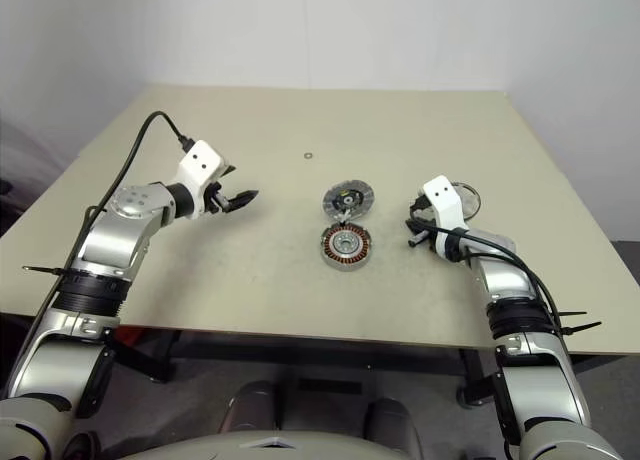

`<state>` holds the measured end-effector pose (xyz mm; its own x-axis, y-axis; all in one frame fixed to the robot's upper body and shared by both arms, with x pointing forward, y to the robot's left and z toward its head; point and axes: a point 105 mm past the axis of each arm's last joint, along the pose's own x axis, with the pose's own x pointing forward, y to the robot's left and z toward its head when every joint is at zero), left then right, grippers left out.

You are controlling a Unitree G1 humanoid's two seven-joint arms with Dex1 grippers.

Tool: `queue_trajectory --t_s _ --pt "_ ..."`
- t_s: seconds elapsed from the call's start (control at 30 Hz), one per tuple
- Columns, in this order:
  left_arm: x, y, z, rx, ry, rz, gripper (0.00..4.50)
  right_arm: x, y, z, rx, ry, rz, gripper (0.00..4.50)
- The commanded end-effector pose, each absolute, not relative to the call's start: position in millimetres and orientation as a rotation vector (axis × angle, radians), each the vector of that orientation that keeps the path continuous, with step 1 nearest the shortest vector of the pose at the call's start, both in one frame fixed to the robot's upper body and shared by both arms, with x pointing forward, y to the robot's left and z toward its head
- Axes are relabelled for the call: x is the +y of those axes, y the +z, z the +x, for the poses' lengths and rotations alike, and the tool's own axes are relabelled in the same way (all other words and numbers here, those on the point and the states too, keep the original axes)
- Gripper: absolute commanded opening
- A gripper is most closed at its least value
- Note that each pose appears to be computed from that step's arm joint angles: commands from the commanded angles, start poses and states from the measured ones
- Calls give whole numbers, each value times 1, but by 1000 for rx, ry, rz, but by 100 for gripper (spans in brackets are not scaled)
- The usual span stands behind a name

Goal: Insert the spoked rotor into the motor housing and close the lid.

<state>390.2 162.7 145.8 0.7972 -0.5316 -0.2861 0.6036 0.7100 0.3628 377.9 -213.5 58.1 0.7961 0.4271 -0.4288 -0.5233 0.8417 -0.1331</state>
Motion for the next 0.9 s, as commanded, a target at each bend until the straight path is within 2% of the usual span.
queue_trajectory --t_s 0.03,0.77,0.9 --pt "160 161 393 105 -621 475 382 -221 83 386 318 484 -268 2" --pt "165 160 392 112 -605 475 382 -219 88 388 290 493 -234 2" --pt "165 161 393 108 -604 475 382 -224 91 389 279 473 -273 96"
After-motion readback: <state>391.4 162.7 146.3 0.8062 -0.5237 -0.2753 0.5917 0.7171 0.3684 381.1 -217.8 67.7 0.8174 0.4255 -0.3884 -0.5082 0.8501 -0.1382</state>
